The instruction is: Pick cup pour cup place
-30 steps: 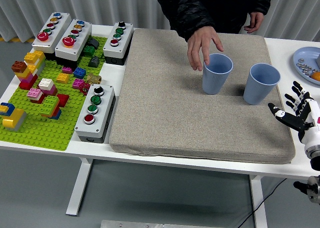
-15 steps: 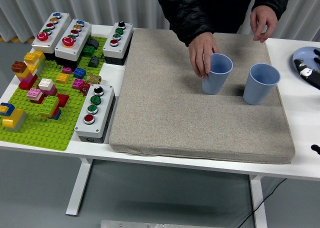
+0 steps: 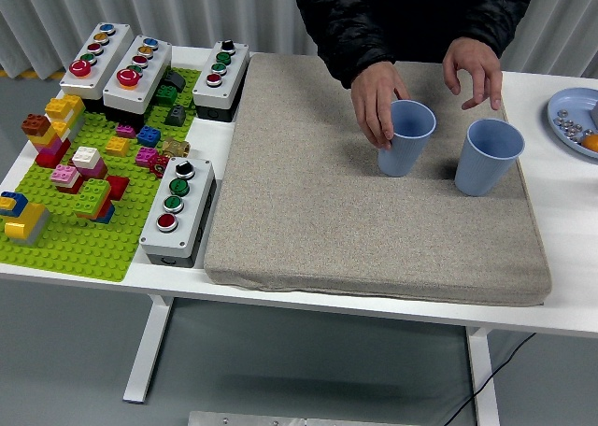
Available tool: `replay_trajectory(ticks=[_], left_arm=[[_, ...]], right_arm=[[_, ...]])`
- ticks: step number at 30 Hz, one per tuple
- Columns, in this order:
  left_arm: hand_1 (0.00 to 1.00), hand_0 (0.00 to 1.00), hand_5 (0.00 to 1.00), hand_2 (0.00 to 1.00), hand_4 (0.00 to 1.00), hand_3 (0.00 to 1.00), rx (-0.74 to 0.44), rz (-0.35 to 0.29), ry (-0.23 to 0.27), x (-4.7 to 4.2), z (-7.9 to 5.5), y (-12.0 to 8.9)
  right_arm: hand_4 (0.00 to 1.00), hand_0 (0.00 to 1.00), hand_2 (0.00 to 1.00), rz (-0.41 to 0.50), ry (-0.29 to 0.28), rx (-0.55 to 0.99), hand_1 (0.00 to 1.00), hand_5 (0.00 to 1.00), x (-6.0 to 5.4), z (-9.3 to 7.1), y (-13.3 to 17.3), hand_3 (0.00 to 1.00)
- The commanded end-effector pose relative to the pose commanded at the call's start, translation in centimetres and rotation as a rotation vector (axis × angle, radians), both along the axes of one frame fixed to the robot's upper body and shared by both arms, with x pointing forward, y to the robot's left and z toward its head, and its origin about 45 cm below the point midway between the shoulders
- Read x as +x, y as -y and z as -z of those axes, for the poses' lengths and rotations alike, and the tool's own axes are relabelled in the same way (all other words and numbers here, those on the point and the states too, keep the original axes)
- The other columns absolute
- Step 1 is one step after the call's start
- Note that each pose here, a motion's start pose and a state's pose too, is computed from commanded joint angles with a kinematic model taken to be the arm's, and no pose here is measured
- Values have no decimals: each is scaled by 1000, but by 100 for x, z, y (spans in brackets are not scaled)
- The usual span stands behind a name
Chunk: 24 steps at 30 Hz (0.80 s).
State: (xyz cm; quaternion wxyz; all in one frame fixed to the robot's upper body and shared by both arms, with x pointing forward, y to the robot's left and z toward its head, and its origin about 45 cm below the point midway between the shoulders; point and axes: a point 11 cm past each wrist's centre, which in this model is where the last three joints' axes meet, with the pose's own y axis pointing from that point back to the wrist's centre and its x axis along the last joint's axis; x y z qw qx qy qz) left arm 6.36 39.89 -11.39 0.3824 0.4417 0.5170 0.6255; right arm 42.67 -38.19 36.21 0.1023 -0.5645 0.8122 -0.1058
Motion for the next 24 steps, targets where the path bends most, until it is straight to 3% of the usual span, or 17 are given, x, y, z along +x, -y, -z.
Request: replay_trajectory(ticks=[8, 13, 14, 24], left_arm=[[805, 760, 955, 845, 510, 759, 0, 4, 0, 6, -1, 1], [805, 760, 955, 845, 510, 759, 0, 10, -1, 10, -2, 0], [805, 760, 955, 845, 510, 759, 0, 10, -1, 10, -2, 0], [805, 760, 954, 845, 509, 759, 1, 13, -12, -28, 2, -5]], right_arm=[[827, 893, 880, -1, -12, 22, 816, 272, 48, -83, 110, 851], [827, 893, 880, -6, -30, 132, 816, 272, 86, -14, 137, 851], [789, 864, 790, -9, -34, 162, 773, 899, 91, 3, 144, 781], [787, 866, 784, 18, -25, 229, 770, 943, 128, 33, 220, 774]])
